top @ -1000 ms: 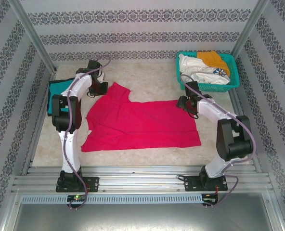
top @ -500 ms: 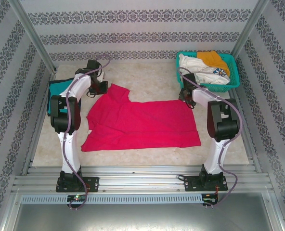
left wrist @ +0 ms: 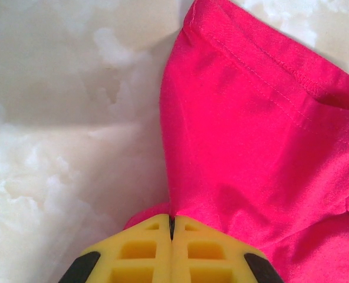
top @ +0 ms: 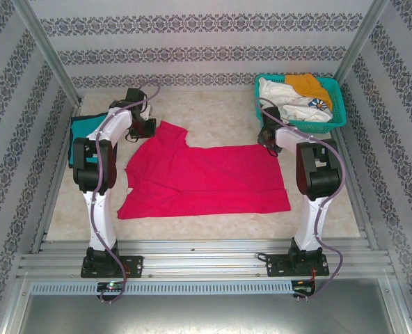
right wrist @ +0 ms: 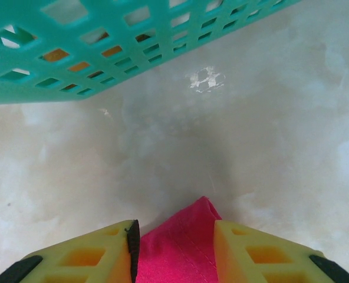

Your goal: Fold and stack the t-shirts

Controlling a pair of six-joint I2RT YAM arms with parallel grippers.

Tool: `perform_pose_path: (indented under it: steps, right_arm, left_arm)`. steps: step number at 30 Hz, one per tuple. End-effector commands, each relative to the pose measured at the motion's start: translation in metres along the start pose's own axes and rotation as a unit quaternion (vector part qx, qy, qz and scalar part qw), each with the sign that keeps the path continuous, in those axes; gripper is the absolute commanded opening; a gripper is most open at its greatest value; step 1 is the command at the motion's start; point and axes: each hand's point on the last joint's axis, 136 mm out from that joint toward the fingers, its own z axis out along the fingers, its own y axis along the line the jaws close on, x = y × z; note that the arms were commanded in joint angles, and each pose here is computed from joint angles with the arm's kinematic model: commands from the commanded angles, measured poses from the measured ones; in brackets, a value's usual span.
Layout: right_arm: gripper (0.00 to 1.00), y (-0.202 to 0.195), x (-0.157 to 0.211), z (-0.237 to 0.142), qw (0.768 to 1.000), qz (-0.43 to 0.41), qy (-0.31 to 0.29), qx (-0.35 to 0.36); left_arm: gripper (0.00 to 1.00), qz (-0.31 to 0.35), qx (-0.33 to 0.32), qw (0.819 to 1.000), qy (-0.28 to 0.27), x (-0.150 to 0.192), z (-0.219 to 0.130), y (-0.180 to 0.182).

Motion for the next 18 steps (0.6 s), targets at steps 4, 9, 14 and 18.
perform_pose_path:
  steps: [4,9,14,18]
  right_arm:
    - [0.35,-0.009,-0.003,0.009,1.000,0.010,0.002,0.027]
    - [0.22,-0.007,0.001,0.011,1.000,0.013,0.015,0.023]
    - [0.01,-0.007,0.005,0.011,0.999,0.012,0.022,0.019]
    - [0.00,-0.007,0.007,0.004,1.000,0.014,0.019,0.008]
  left_arm:
    - [0.00,-0.004,0.019,0.999,-0.028,-0.011,-0.014,-0.003]
    - [0.00,-0.006,0.026,0.999,-0.030,-0.012,-0.014,-0.005]
    - [0.00,-0.006,0.026,0.999,-0.033,-0.013,-0.018,-0.004]
    - [0.00,-0.007,0.026,0.999,-0.037,-0.013,-0.022,-0.001]
